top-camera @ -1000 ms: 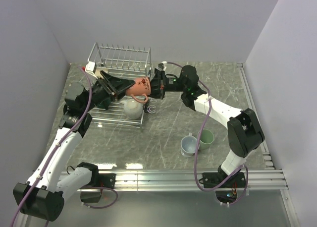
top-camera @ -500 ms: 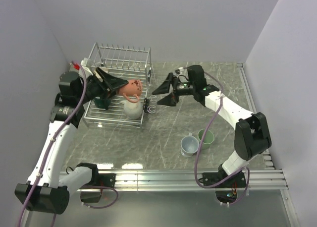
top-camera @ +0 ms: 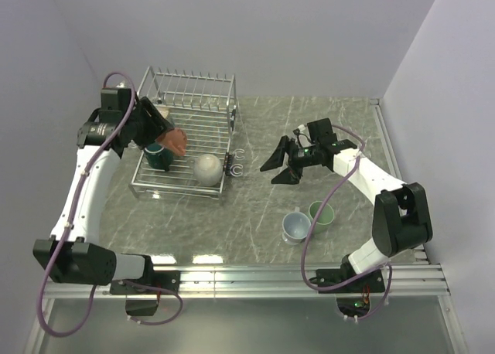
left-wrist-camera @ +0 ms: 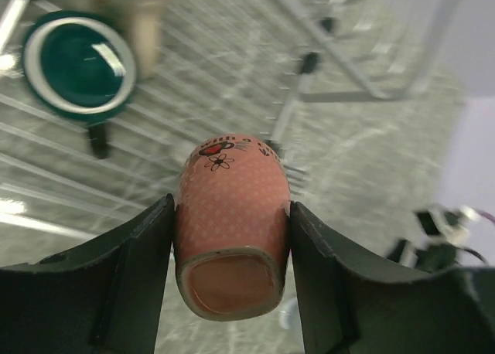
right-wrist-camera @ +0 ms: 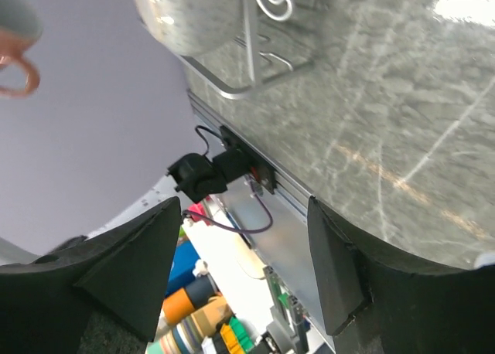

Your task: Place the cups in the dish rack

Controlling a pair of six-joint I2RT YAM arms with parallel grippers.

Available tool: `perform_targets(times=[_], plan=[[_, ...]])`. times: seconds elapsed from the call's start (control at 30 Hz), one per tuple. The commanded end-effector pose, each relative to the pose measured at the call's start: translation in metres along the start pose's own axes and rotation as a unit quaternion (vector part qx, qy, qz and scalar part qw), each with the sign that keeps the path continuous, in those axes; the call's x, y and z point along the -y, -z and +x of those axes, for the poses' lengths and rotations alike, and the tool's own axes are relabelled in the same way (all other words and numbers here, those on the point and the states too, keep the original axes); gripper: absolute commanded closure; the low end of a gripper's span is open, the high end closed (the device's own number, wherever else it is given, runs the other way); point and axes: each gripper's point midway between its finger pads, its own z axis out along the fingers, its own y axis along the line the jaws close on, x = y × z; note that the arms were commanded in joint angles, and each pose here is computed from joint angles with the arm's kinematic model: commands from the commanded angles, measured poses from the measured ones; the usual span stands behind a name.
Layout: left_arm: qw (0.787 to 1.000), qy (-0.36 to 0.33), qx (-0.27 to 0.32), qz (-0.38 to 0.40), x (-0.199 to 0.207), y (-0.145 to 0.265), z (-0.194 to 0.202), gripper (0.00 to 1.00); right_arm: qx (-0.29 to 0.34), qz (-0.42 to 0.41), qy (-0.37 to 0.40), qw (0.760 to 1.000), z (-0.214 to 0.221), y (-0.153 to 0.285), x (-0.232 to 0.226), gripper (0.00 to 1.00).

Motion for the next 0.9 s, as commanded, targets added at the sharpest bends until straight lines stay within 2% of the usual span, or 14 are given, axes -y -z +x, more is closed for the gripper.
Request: perform_targets(times=[0.0, 0.4, 0.67, 0.87], plan=[[0.996, -0.039, 0.032, -0.067, -0.022, 0.002, -0.011, 1.0, 0.003, 0.001, 0.03, 1.0, 0.006, 0.006, 0.0, 0.27], [0.979, -0.086, 0.023, -0.181, -0.057, -0.055, 0.025, 1.0, -0.01, 0.026, 0.036, 0.999, 0.008, 0.007, 0.011, 0.28], [0.97, -0.086, 0.013, -0.228, -0.077, -0.08, 0.043, 1.0, -0.013, 0.048, 0.033, 0.998, 0.015, 0.017, 0.029, 0.28], [0.968, -0.09, 0.005, -0.235, -0.078, -0.096, 0.054, 1.0, -0.015, 0.058, 0.031, 0.998, 0.014, 0.019, 0.033, 0.28]])
